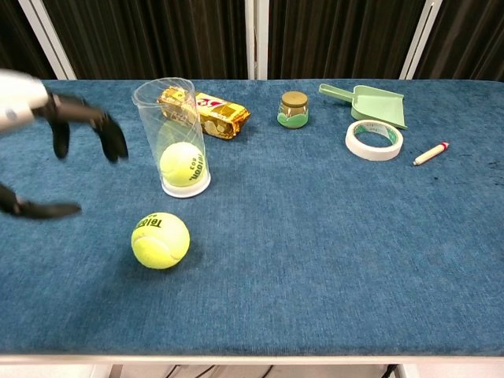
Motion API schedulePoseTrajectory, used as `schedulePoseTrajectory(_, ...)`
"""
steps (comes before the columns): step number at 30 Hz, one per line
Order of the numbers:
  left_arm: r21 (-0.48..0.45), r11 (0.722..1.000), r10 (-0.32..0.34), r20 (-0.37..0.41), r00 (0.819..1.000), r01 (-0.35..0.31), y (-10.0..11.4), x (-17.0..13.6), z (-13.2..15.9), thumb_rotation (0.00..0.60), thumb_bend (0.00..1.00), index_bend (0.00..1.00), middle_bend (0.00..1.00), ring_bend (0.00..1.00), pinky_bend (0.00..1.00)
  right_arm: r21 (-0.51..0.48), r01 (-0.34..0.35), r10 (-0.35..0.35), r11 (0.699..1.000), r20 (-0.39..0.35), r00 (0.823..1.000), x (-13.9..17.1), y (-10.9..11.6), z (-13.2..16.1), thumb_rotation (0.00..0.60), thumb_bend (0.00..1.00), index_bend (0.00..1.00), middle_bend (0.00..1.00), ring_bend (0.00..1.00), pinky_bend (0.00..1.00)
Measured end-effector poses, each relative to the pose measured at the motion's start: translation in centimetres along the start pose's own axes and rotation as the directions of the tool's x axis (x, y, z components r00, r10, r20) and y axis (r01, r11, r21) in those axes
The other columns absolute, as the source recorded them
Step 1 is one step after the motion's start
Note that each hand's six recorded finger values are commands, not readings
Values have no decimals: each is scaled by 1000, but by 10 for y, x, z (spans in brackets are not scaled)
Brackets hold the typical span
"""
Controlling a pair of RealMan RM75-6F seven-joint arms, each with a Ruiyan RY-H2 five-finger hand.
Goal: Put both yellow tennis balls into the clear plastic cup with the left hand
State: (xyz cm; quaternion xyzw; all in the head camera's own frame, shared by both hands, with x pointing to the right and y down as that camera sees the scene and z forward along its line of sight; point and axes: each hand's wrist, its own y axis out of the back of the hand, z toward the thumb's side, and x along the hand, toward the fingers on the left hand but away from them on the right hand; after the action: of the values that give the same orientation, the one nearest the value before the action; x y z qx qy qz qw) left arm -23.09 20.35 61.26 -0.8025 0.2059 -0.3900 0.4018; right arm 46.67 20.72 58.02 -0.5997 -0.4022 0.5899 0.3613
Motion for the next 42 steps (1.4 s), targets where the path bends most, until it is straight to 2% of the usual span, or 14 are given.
schedulePoseTrajectory(2,7,1000,-24,7,1000,23,-13,2,-2,600,232,225,229,218,439,1,-2,2,1000,1,1000,0,0,0,600,242,0,0,0,0)
schedulePoseTrajectory(4,16,999,-42,15,999,42,-24,6,-4,600,232,121,140,145,381,0,-4,4,1000,3,1000,-1,0,-1,600,242,0,0,0,0)
schedulePoseTrajectory(6,26,998,-51,27,998,50,-34,11,-5,600,232,88,111,112,350,-1,-6,6,1000,5,1000,-1,0,-2,600,242,0,0,0,0)
schedulePoseTrajectory(12,9,999,-40,72,997,40,-54,30,-3,600,232,76,102,100,312,-6,-17,17,1000,11,1000,-2,-2,-5,600,243,0,0,0,0)
schedulePoseTrajectory(17,18,998,-65,117,991,63,-68,41,2,600,230,84,102,77,294,-16,-13,13,1000,19,1000,-3,0,-9,600,242,0,0,0,0)
schedulePoseTrajectory(20,22,996,-91,136,987,89,-75,45,5,600,229,121,111,82,301,-18,-12,13,1000,19,1000,-2,0,-10,600,243,0,0,0,0)
schedulePoseTrajectory(23,36,994,-105,145,984,100,-79,49,6,600,229,201,151,147,373,-20,-10,11,1000,21,1000,-2,1,-11,600,242,0,0,0,0)
schedulePoseTrajectory(28,50,994,-107,131,986,102,-83,52,1,600,231,314,267,262,493,-22,-9,9,1000,21,1000,-3,1,-12,600,243,0,0,0,0)
schedulePoseTrajectory(30,42,994,-105,118,987,101,-85,53,-2,600,232,377,344,326,559,-21,-10,11,1000,20,1000,-3,1,-12,600,243,0,0,0,0)
schedulePoseTrajectory(36,23,998,-67,102,993,65,-83,56,-5,600,251,534,515,484,714,-21,-8,9,1000,21,1000,-2,2,-12,600,243,0,0,0,0)
schedulePoseTrajectory(40,14,999,-36,97,995,34,-73,55,-5,600,258,550,531,497,719,-22,-4,5,1000,21,1000,-2,3,-12,600,244,0,0,0,0)
schedulePoseTrajectory(42,11,1000,5,93,996,-6,-61,54,-6,600,259,560,540,506,721,-20,-4,5,1000,21,1000,-1,3,-12,600,244,0,0,0,0)
